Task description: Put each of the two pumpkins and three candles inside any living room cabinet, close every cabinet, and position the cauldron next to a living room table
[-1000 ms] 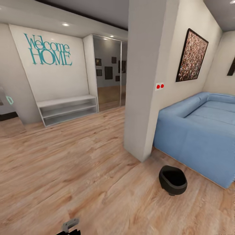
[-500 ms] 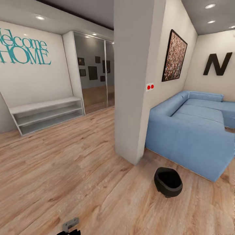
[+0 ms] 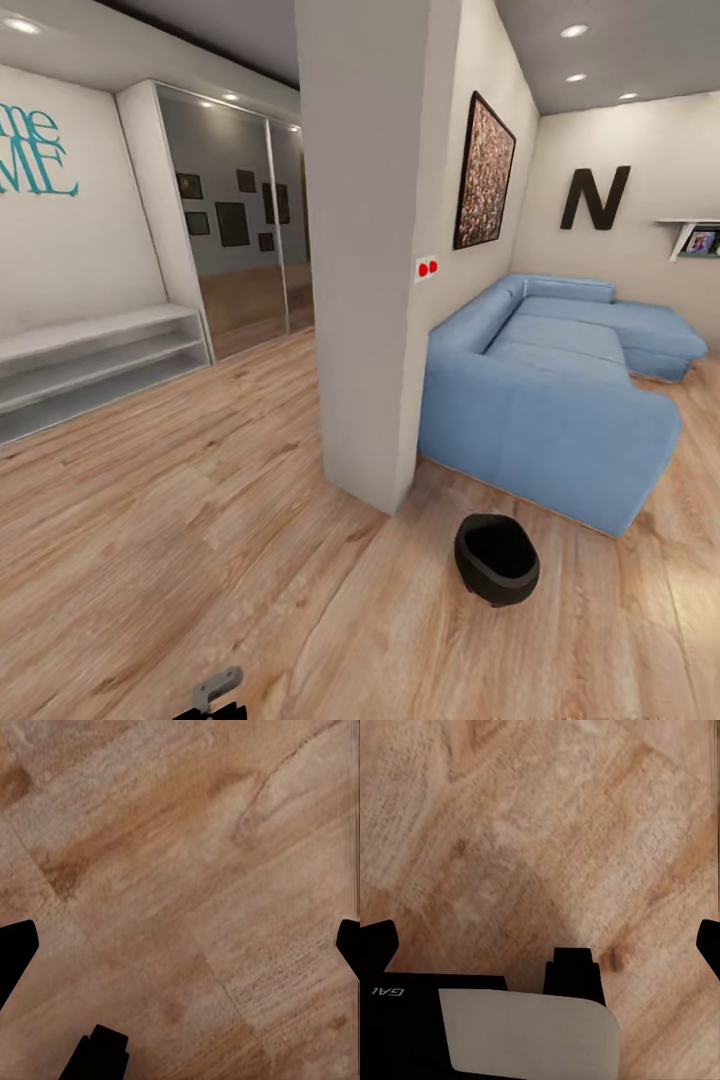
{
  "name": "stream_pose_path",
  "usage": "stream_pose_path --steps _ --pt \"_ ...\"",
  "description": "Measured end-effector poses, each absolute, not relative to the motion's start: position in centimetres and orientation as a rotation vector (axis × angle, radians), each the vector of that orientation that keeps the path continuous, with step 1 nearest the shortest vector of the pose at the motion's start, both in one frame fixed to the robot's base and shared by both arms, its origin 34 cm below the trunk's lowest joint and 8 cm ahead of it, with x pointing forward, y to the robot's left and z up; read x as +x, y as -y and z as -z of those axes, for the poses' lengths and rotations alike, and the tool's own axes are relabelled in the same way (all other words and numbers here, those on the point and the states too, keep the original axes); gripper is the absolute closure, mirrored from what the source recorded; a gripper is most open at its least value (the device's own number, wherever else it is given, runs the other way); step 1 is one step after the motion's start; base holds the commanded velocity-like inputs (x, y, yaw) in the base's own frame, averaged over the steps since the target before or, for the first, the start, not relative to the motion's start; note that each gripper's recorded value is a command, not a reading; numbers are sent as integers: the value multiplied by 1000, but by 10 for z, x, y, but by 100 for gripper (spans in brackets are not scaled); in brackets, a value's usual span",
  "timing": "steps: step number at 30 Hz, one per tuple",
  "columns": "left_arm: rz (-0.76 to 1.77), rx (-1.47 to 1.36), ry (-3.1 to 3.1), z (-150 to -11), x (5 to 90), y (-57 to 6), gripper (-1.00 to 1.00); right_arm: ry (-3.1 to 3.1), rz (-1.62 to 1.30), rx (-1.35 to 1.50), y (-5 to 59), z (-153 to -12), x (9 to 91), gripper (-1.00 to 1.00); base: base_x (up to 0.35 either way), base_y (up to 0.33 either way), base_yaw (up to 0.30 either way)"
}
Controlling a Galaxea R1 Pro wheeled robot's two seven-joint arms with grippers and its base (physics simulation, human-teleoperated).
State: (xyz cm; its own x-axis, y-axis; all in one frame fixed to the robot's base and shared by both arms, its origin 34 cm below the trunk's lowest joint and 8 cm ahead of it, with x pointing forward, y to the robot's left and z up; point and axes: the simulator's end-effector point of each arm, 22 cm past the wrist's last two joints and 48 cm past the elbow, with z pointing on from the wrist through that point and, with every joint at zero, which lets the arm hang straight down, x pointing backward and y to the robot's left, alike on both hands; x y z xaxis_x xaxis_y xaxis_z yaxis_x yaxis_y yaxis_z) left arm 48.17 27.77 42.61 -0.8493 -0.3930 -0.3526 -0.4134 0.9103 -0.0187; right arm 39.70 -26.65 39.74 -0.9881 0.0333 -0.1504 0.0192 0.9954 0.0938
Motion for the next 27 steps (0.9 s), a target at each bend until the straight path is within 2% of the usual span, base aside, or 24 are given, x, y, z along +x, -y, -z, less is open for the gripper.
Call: stream_pose_path --steps 19,27 --pt "-82 -594 -2720 -426 482 -278 -100 -2987 -138 39 267 -397 397 -100 4 3 -295" --pt "-82 -593 -2720 -426 482 -278 -100 -2987 -138 37 266 -397 397 -100 142 230 -295"
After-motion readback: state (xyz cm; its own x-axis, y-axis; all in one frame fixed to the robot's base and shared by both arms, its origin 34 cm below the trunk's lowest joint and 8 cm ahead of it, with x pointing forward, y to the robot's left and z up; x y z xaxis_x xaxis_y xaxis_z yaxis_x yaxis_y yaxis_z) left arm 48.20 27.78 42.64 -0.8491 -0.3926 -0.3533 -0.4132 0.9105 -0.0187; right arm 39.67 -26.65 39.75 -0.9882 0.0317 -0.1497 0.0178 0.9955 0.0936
